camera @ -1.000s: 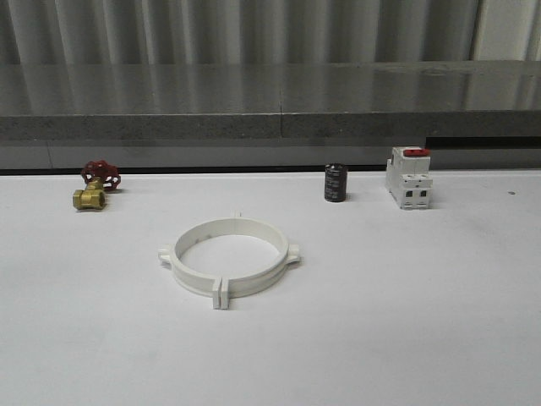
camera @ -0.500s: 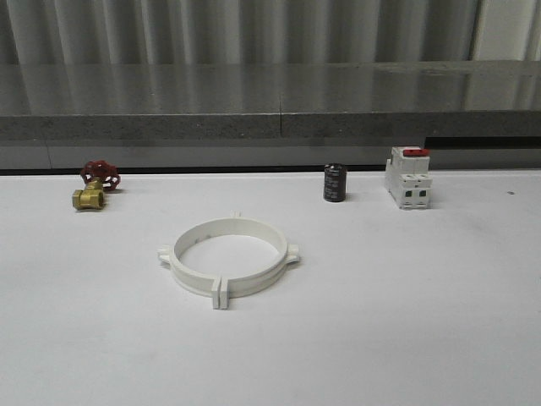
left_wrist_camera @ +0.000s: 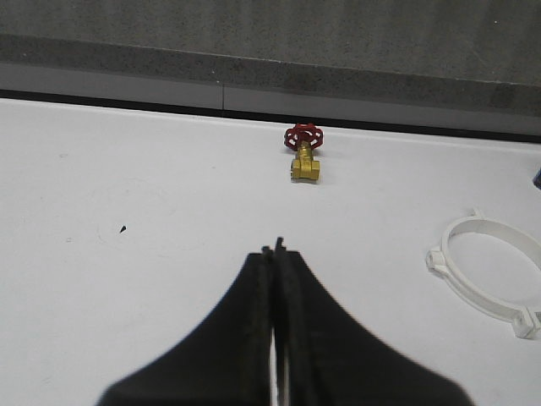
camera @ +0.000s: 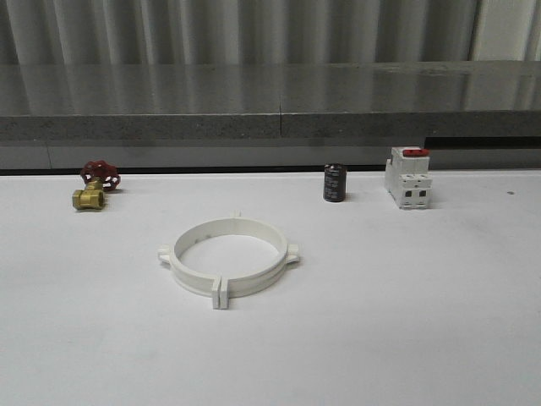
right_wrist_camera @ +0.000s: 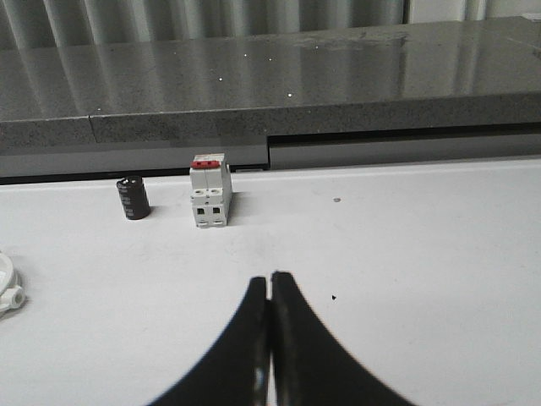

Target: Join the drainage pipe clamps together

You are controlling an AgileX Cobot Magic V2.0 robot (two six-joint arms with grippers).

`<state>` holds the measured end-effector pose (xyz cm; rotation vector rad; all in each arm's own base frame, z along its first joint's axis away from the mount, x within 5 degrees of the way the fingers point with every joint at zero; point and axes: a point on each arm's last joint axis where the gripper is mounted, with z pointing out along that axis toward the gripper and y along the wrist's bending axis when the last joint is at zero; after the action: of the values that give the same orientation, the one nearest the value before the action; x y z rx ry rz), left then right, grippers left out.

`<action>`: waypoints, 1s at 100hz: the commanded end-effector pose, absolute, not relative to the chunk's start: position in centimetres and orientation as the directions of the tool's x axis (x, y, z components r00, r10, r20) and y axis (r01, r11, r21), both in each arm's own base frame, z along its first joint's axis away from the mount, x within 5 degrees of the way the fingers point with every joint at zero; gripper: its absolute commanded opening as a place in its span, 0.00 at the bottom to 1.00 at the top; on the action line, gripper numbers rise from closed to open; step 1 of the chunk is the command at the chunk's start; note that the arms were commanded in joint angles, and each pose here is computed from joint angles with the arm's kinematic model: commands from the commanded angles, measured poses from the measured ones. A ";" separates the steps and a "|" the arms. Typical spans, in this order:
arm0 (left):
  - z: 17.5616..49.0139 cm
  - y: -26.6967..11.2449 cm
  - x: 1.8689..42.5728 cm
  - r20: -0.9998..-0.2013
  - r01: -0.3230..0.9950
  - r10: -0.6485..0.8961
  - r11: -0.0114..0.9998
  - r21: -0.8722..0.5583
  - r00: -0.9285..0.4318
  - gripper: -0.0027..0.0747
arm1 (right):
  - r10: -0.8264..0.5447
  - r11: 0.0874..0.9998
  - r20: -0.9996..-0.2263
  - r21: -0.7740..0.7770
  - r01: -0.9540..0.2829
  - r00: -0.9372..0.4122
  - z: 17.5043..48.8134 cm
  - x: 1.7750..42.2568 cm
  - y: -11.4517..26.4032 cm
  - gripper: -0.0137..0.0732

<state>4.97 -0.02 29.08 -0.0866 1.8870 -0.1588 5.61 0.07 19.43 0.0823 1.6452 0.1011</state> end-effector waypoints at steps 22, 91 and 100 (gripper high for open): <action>30.4 -0.1 5.1 -0.959 0.041 -0.151 0.985 -0.165 -0.239 0.01 | 0.113 0.993 -0.990 0.112 -0.022 0.084 20.9 5.4 0.1 0.08; 30.4 -0.1 5.1 -0.959 0.041 -0.151 0.985 -0.165 -0.239 0.01 | 0.113 0.994 -0.991 0.112 -0.021 0.072 20.8 5.4 0.1 0.08; 30.4 -0.1 5.1 -0.959 0.041 -0.151 0.985 -0.165 -0.239 0.01 | 0.113 0.994 -0.991 0.112 -0.021 0.072 20.8 5.4 0.1 0.08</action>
<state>4.97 -0.02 29.08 -0.0866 1.8870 -0.1588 5.66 0.08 19.40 0.0849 1.6136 0.1084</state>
